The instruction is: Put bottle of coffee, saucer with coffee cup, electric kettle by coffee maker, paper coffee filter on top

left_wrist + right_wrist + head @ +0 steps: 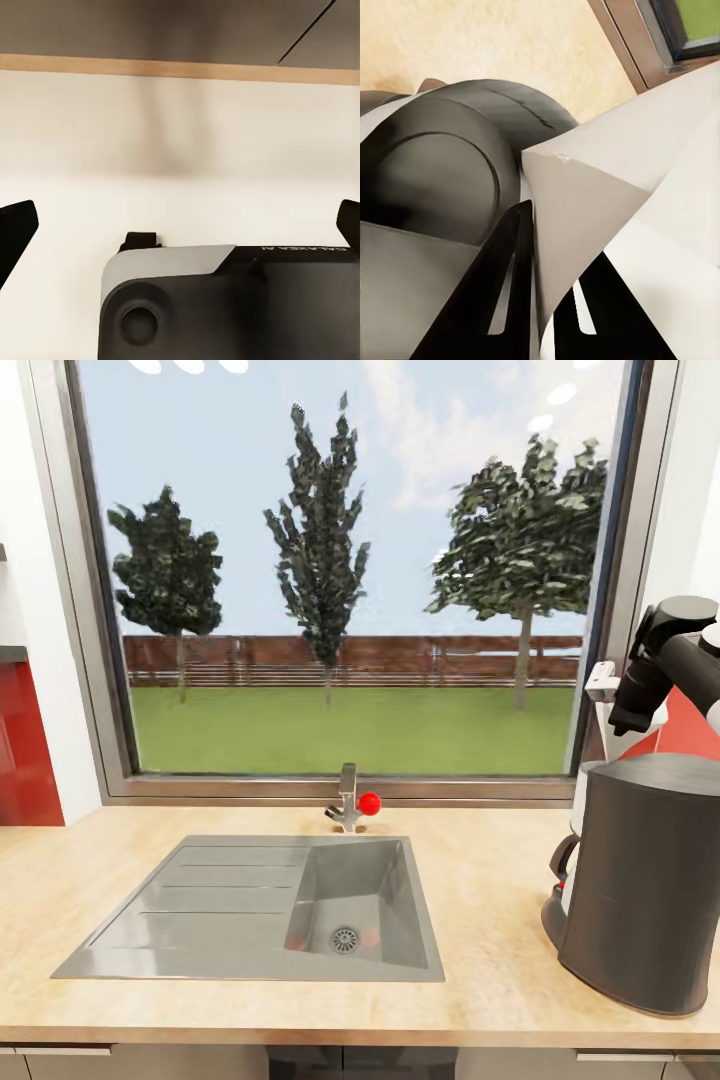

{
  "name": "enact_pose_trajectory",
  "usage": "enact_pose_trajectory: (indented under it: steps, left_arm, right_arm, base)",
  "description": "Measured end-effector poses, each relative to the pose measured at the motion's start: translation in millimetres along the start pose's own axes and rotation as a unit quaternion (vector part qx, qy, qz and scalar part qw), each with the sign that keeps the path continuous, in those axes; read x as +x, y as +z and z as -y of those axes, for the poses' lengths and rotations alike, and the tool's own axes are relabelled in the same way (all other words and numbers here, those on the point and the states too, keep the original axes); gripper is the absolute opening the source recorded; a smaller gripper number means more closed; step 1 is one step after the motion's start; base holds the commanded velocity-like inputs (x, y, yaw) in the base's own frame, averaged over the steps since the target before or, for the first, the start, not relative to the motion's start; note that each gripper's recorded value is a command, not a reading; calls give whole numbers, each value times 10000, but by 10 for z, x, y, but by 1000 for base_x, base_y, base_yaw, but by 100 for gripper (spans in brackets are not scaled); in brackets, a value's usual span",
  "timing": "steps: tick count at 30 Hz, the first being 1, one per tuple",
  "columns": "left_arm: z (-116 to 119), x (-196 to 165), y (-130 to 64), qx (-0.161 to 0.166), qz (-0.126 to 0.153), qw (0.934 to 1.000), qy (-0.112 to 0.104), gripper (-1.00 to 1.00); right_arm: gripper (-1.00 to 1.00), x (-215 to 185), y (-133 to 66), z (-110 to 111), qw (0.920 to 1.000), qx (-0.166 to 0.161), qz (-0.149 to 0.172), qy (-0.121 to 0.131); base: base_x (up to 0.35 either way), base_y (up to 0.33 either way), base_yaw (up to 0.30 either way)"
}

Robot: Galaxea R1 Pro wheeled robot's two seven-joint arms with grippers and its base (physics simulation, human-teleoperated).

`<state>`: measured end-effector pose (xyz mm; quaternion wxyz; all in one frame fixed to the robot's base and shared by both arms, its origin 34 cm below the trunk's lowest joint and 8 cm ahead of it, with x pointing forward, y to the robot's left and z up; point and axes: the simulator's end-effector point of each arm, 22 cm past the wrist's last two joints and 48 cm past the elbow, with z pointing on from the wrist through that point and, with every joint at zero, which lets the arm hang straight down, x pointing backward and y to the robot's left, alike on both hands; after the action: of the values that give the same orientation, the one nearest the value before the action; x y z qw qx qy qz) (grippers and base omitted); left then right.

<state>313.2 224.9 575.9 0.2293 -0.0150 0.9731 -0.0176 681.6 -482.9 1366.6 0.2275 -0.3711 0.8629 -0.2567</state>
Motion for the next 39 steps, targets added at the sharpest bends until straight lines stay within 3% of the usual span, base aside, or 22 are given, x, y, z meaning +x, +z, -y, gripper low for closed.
enact_pose_trajectory:
  steps: [39]
  left_arm:
    - [-4,21,62,-3,1,10000,-3,100]
  right_arm:
    - [-100,8,56,-34,10000,4,-1,-1]
  base:
    - [17,0,0]
